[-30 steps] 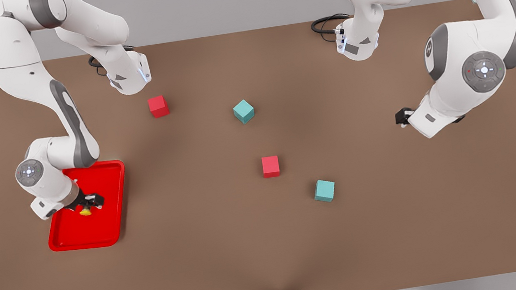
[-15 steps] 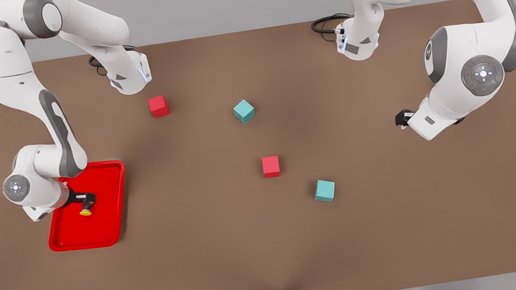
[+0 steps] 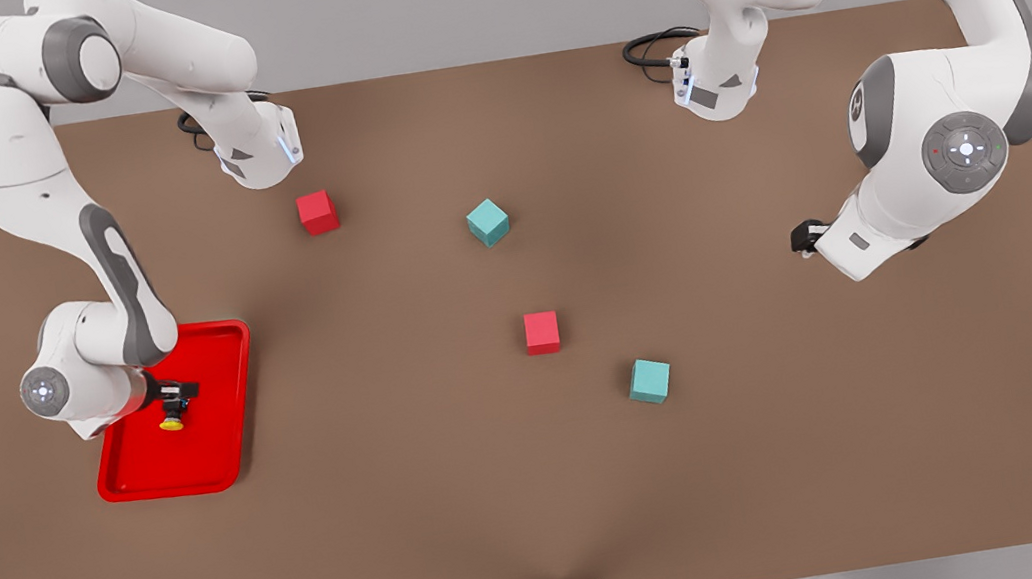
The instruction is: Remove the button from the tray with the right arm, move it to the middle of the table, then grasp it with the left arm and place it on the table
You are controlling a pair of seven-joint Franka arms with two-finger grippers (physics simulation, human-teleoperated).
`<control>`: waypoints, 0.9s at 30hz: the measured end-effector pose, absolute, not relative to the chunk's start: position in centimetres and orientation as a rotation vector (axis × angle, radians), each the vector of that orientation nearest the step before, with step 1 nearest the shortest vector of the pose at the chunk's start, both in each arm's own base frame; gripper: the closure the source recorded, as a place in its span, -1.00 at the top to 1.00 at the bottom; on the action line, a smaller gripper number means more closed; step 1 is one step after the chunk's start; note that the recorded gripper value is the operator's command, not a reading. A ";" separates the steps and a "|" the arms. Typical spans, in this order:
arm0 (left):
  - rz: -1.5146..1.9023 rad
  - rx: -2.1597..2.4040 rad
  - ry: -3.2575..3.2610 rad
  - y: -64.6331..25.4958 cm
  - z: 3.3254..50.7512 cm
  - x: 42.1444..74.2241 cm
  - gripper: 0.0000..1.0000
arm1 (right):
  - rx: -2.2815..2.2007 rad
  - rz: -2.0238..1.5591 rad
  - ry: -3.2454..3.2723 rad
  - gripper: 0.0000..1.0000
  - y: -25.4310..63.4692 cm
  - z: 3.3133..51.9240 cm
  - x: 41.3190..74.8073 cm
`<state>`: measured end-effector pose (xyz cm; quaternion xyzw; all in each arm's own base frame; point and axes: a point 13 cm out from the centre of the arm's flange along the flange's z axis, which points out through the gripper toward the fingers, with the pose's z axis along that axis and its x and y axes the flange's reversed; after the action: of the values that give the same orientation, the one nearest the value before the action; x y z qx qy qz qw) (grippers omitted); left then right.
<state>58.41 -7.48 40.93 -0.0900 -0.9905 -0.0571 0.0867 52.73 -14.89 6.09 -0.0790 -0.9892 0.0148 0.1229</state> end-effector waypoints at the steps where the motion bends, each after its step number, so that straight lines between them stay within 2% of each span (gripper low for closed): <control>1: -0.170 -0.268 -2.951 -7.5 40.9 58.4 1.00 | -0.229 0.043 -2.888 1.00 -14.9 5.9 52.8; 9: -0.172 -0.268 -2.946 -7.5 40.7 58.4 1.00 | -0.212 0.039 -2.914 0.97 -14.9 4.6 53.6; 10: -0.172 -0.268 -2.945 -7.5 40.6 58.4 1.00 | -0.212 0.040 -2.919 0.85 -14.9 4.6 53.7; 13: -0.172 -0.268 -2.945 -7.5 40.6 58.4 1.00 | -0.206 0.039 -2.929 0.02 -15.1 4.6 54.0; 14: -0.172 -0.268 -2.945 -7.5 40.6 58.4 1.00 | -0.203 0.038 -2.932 -0.01 -15.1 4.6 54.0; 16: -0.173 -0.268 -2.943 -7.5 40.5 58.5 1.00 | -0.194 0.032 -2.936 -0.19 -15.2 4.6 54.1; 20: -0.174 -0.268 -2.939 -7.5 40.2 58.5 1.00 | -0.163 0.023 -2.963 -0.23 -15.3 5.3 55.1; 23: -0.174 -0.268 -2.939 -7.5 40.2 58.5 1.00 | -0.059 0.001 -3.076 -0.23 -12.3 10.8 59.3; 27: -0.174 -0.271 -2.939 -7.6 40.2 58.5 1.00 | 0.280 -0.043 -3.236 -0.23 0.7 21.3 67.1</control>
<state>58.48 -7.59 40.22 -0.0911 -0.9898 -0.0586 0.0926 67.12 0.68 21.33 0.0862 -0.9948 -0.0133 -0.0536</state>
